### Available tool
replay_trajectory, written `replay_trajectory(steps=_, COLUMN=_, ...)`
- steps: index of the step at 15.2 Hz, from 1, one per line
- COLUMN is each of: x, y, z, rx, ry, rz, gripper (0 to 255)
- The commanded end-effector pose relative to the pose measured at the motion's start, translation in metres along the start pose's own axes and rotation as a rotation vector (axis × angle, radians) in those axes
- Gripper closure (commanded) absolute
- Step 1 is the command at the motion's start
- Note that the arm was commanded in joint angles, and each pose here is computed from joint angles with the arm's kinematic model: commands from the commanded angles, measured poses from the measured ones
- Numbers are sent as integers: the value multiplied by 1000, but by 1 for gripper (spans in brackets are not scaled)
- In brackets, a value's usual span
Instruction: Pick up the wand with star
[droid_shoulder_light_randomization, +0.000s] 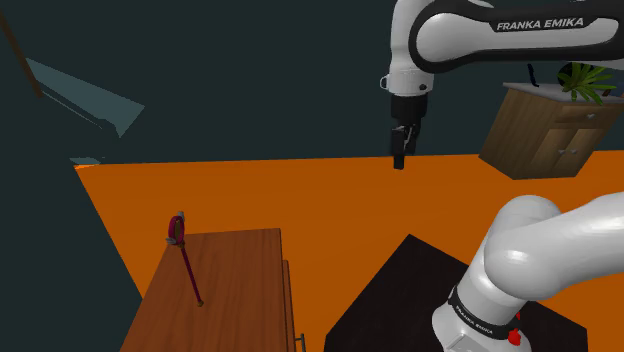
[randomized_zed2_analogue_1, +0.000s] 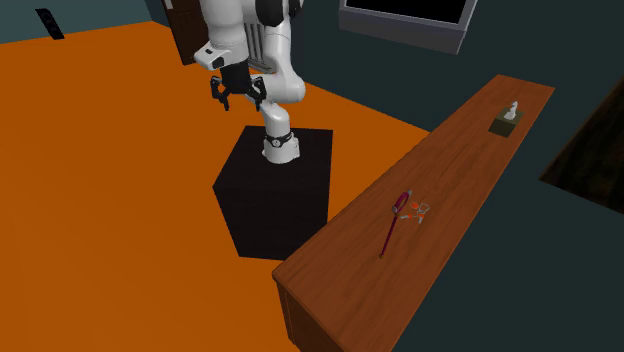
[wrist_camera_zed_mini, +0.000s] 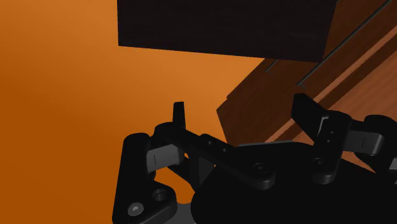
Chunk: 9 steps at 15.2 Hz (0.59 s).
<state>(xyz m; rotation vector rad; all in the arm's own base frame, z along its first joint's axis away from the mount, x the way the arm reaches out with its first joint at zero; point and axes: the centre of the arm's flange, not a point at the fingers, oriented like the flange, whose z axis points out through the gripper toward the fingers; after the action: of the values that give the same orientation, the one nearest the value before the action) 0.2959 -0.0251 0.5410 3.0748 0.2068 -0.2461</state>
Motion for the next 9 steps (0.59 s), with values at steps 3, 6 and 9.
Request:
replay_trajectory(steps=3, x=9, y=-23, z=1, rx=10, ry=-5, rz=38, gripper=0)
replay_trajectory(steps=6, x=25, y=-58, z=1, rx=26, ry=-12, rz=96, gripper=0)
replay_trajectory(steps=9, x=42, y=-91, z=2, rx=41, ry=-20, rz=154, gripper=0)
